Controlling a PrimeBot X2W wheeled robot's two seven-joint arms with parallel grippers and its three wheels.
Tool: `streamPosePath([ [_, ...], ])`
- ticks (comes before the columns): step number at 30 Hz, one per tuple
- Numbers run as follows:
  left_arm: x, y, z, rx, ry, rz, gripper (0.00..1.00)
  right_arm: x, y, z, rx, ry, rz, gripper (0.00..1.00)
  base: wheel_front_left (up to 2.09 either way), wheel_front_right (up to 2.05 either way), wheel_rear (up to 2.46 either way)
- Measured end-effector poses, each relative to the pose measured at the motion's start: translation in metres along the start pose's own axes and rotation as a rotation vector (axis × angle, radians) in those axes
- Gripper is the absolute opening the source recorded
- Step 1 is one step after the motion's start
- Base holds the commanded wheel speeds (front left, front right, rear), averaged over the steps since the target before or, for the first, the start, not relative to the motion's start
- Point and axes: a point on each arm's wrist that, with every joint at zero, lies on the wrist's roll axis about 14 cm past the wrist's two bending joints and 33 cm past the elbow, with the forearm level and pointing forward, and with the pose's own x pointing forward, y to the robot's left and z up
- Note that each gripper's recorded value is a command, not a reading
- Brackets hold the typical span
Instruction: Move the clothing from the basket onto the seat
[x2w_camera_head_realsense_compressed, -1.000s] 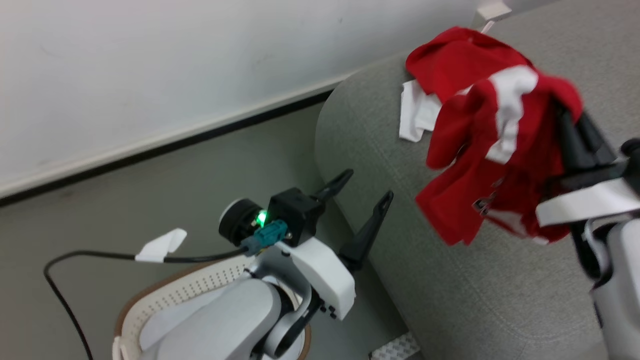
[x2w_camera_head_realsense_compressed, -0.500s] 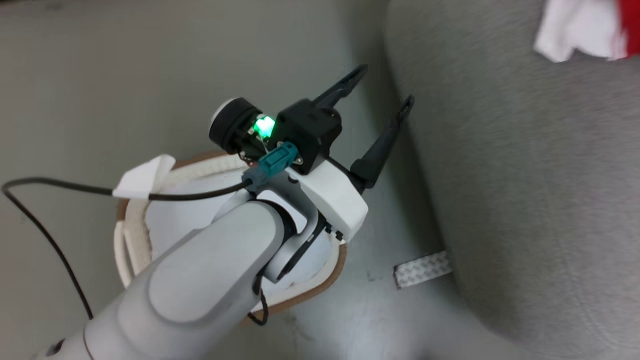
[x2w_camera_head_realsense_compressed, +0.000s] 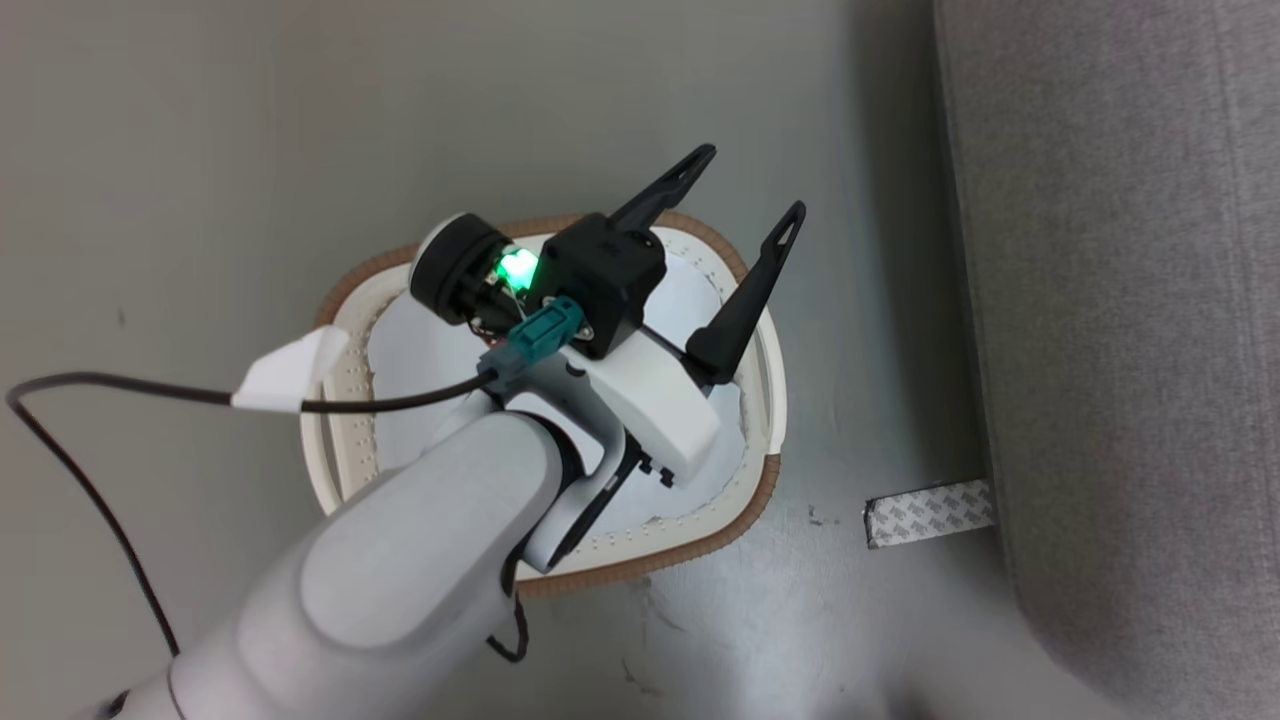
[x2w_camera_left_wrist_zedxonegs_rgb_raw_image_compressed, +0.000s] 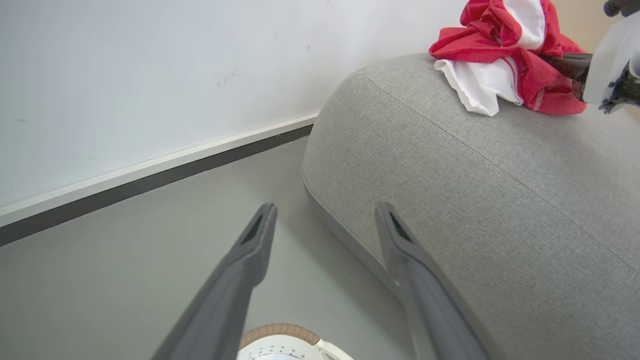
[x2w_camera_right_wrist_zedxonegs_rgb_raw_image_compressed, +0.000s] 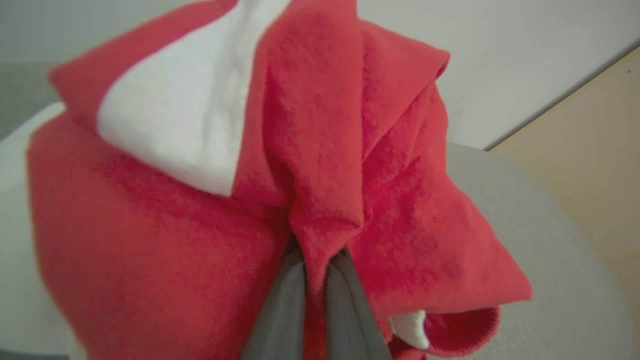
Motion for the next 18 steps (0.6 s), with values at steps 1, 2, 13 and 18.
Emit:
streamPosePath([
  [1, -0.001, -0.001, 0.001, 0.003, 0.000, 0.000, 1.00, -0.004, -0.001, -0.009, 0.003, 0.018, 0.000, 0.00, 0.00, 0.00, 0.00],
  [2, -0.002, -0.002, 0.003, 0.002, 0.001, 0.003, 1.00, -0.008, -0.002, -0.014, 0.009, 0.025, -0.003, 0.00, 0.00, 0.00, 0.00],
  [13, -0.022, -0.011, 0.030, 0.016, -0.038, 0.042, 1.00, -0.040, -0.008, 0.013, 0.030, -0.105, 0.004, 1.00, 0.00, 0.00, 0.00],
  [18, -0.042, -0.008, 0.050, 0.027, -0.091, 0.121, 1.00, -0.069, -0.009, 0.037, 0.039, -0.215, 0.023, 1.00, 0.00, 0.00, 0.00],
])
